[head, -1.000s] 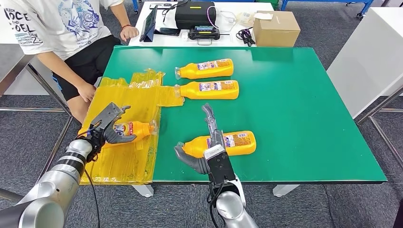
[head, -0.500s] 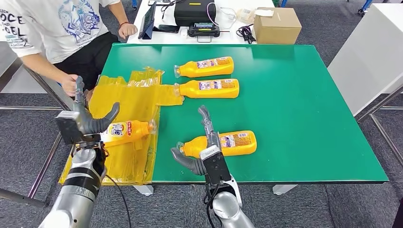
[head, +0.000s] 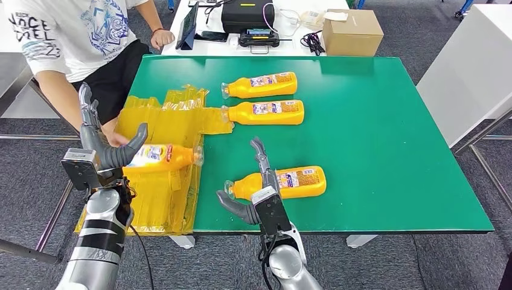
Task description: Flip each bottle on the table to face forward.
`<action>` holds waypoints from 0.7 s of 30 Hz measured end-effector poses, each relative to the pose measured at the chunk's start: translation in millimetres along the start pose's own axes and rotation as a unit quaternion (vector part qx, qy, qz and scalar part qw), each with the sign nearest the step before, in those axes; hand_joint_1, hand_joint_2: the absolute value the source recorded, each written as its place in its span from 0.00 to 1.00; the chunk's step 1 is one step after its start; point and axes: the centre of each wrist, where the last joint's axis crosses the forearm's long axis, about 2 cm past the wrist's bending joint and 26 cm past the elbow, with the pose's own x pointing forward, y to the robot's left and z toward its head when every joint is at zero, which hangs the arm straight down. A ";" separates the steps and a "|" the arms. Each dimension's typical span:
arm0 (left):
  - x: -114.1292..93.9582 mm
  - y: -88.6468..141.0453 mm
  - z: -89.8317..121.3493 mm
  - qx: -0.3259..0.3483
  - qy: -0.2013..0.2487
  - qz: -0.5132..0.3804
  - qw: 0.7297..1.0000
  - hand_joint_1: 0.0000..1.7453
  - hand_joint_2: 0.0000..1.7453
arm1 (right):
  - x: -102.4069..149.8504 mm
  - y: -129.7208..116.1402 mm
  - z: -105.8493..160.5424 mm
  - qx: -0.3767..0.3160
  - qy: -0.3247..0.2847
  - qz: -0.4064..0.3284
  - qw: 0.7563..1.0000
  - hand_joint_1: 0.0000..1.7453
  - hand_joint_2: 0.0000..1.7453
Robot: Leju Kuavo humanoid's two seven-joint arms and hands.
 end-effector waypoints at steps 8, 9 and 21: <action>5.7 -1.4 0.9 0.016 -0.016 -0.026 0.999 0.00 1.00 | -0.8 -1.4 0.6 0.003 -0.002 0.021 1.000 0.00 1.00; 7.9 -3.1 2.1 0.018 -0.020 -0.030 0.999 0.00 1.00 | -1.3 -2.9 1.0 0.006 -0.001 0.034 0.999 0.00 1.00; 1.7 -6.6 60.4 -0.061 0.028 -0.006 0.998 0.00 1.00 | -30.7 -98.2 3.7 0.091 0.124 0.308 0.939 0.00 1.00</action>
